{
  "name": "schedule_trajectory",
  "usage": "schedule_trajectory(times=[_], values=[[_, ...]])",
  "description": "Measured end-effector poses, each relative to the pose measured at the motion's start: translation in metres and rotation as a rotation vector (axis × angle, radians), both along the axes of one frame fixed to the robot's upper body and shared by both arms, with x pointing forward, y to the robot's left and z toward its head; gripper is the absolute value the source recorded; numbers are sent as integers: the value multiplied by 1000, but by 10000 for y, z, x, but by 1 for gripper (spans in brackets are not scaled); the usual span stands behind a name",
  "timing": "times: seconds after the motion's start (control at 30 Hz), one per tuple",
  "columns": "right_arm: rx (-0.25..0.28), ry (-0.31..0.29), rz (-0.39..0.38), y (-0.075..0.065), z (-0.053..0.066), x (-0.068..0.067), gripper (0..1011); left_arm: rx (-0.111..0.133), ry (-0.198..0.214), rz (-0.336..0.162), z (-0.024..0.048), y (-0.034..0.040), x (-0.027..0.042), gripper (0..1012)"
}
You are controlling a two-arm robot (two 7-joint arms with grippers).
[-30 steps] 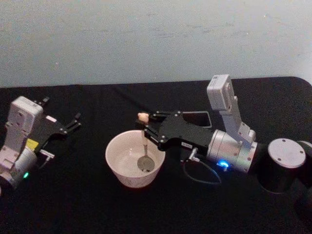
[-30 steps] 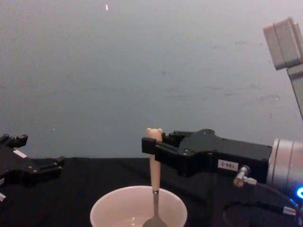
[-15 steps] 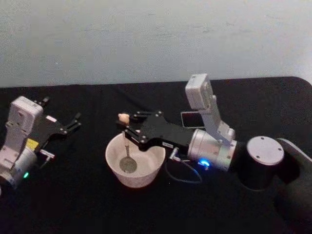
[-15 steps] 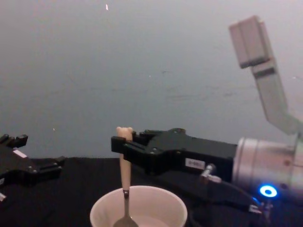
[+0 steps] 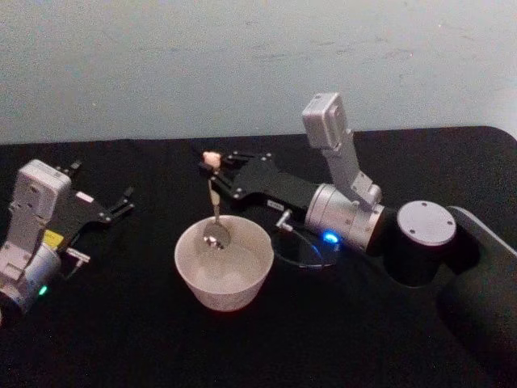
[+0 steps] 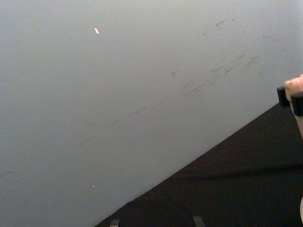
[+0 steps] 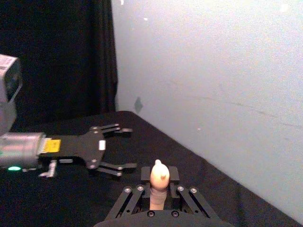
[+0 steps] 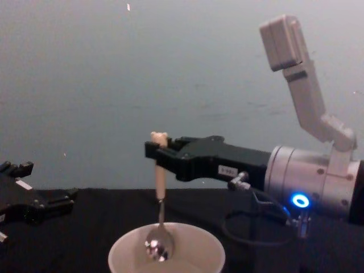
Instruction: Pick up the stirring spoon with one hand, stir inside the cup, then place it back in its original position.
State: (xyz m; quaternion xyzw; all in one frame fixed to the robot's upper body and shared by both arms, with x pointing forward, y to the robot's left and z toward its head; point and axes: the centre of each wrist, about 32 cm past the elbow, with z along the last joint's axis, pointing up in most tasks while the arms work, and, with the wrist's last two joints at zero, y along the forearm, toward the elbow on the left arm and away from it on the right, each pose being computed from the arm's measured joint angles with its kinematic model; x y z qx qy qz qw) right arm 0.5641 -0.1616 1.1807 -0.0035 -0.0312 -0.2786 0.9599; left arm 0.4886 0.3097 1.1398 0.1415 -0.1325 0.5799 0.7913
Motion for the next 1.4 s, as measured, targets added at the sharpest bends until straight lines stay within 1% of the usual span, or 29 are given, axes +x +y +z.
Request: schedule_trajectory(times=[0.13, 0.27, 0.3, 0.4, 0.5, 0.53, 0.63, 0.73, 0.83, 0.97, 1.07, 1.23, 1.4], values=[[-4, -4, -21, -76, 15, 19, 215, 0, 0, 0, 0, 0, 0, 1001], [-18, -5, -32, -165, 15, -2, 215, 0, 0, 0, 0, 0, 0, 1001], [-22, -4, -35, -203, 16, -18, 215, 0, 0, 0, 0, 0, 0, 1001], [-28, -4, -31, -258, 19, -52, 215, 0, 0, 0, 0, 0, 0, 1001], [-33, -1, -9, -321, 24, -132, 215, 0, 0, 0, 0, 0, 0, 1001], [-33, -1, -9, -321, 24, -132, 215, 0, 0, 0, 0, 0, 0, 1001], [-38, 6, 27, -366, 24, -238, 215, 0, 0, 0, 0, 0, 0, 1001], [-41, 15, 57, -373, 17, -319, 215, 0, 0, 0, 0, 0, 0, 1001], [-38, 25, 84, -351, 6, -387, 215, 0, 0, 0, 0, 0, 0, 1001], [-34, 34, 104, -308, -10, -427, 215, 0, 0, 0, 0, 0, 0, 1001], [-23, 43, 122, -234, -30, -449, 215, 0, 0, 0, 0, 0, 0, 1001], [-5, 51, 127, -143, -39, -433, 215, 0, 0, 0, 0, 0, 0, 1001], [10, 47, 110, -51, -32, -361, 215, 0, 0, 0, 0, 0, 0, 1001]])
